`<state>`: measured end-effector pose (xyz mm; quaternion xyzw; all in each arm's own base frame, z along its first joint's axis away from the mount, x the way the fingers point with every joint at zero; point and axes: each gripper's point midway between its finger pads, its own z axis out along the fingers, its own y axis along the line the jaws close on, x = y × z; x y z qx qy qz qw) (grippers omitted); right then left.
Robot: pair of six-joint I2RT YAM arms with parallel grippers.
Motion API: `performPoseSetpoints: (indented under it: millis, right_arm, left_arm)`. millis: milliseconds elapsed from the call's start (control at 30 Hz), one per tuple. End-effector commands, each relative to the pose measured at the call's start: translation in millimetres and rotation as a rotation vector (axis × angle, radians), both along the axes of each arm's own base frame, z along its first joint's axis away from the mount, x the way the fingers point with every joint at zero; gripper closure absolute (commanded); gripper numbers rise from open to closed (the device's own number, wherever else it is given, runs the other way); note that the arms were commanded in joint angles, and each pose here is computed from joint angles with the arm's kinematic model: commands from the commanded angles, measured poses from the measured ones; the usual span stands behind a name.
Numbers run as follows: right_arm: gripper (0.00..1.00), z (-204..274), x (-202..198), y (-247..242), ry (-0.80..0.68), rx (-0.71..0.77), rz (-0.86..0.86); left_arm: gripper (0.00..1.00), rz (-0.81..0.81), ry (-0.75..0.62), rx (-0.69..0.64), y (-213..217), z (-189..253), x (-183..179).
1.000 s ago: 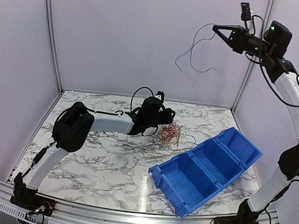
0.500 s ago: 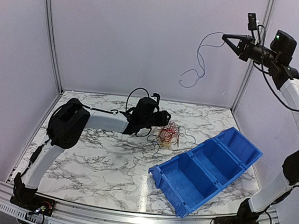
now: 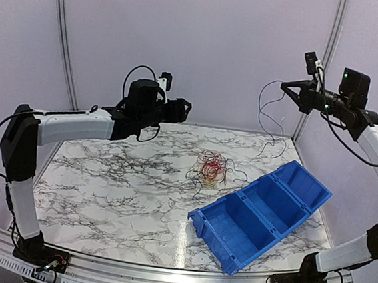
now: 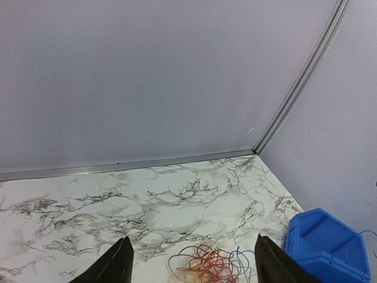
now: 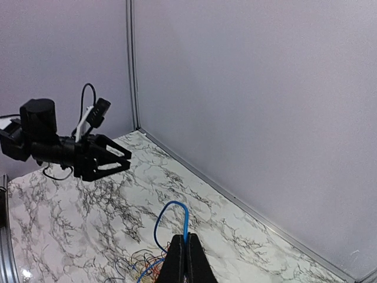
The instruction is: Untangle the cables
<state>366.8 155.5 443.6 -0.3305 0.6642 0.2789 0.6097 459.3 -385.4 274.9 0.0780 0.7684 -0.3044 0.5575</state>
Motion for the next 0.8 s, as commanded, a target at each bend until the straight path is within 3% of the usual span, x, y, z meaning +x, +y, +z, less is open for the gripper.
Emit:
performPoseSetpoints:
  millis: [0, 300, 400, 533, 767]
  right_arm:
    - [1.0, -8, -8, -18, -0.023, -0.065, -0.097]
    - [1.0, -25, -11, -51, 0.021, -0.12, -0.233]
    - [1.0, -30, -4, -84, 0.044, -0.116, -0.327]
    - [1.0, -46, 0, -116, 0.073, -0.147, -0.423]
    - [1.0, -78, -9, -159, 0.169, -0.175, -0.513]
  left_arm:
    - [0.26, -0.027, 0.035, 0.219, 26, -12, -23]
    - [0.19, 0.01, 0.01, 0.567, 105, -41, -76]
    - [0.16, 0.06, -0.021, 0.687, 131, -60, -83]
    - [0.14, 0.111, -0.02, 0.705, 140, -65, -80]
    - [0.12, 0.093, 0.081, 0.62, 128, -77, -80]
